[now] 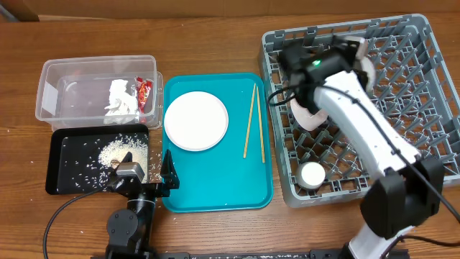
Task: Sort waste into correct bins and load items into the dishwasher
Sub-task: 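Grasp the grey bowl rim with the right gripper and carry it to the rack, then set the grey bowl in the dish rack and open the right gripper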
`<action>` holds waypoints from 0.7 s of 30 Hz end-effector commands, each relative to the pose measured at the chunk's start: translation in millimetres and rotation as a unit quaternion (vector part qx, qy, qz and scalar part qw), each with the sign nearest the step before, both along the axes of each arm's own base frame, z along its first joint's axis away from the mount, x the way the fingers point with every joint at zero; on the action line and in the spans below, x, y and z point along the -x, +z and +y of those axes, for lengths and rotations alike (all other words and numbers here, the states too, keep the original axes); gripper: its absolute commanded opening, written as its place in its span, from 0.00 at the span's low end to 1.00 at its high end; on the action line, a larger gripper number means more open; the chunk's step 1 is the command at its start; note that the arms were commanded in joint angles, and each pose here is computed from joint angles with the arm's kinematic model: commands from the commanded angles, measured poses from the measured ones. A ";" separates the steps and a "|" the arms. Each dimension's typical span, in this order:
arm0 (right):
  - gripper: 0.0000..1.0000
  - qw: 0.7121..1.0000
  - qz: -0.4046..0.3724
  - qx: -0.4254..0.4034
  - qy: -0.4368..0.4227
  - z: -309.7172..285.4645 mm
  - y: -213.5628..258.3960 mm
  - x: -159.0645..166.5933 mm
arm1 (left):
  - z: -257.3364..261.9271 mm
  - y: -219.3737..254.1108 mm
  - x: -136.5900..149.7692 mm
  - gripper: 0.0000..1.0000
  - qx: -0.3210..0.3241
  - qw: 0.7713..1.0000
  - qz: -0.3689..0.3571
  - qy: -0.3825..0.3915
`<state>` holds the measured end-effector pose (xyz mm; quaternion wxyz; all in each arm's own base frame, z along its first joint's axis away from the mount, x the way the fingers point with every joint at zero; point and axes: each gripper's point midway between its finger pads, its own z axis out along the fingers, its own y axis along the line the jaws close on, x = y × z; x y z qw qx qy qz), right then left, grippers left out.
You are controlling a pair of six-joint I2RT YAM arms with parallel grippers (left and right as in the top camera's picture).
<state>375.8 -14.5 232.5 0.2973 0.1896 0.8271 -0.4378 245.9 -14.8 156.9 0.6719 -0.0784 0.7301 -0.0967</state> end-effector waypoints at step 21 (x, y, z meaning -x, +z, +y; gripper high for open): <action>0.04 0.992 0.104 0.067 -0.013 -19.7 -50.1 16.8 | 2.3 0.9 0.1 1.00 0.005 1.000 -0.004 0.006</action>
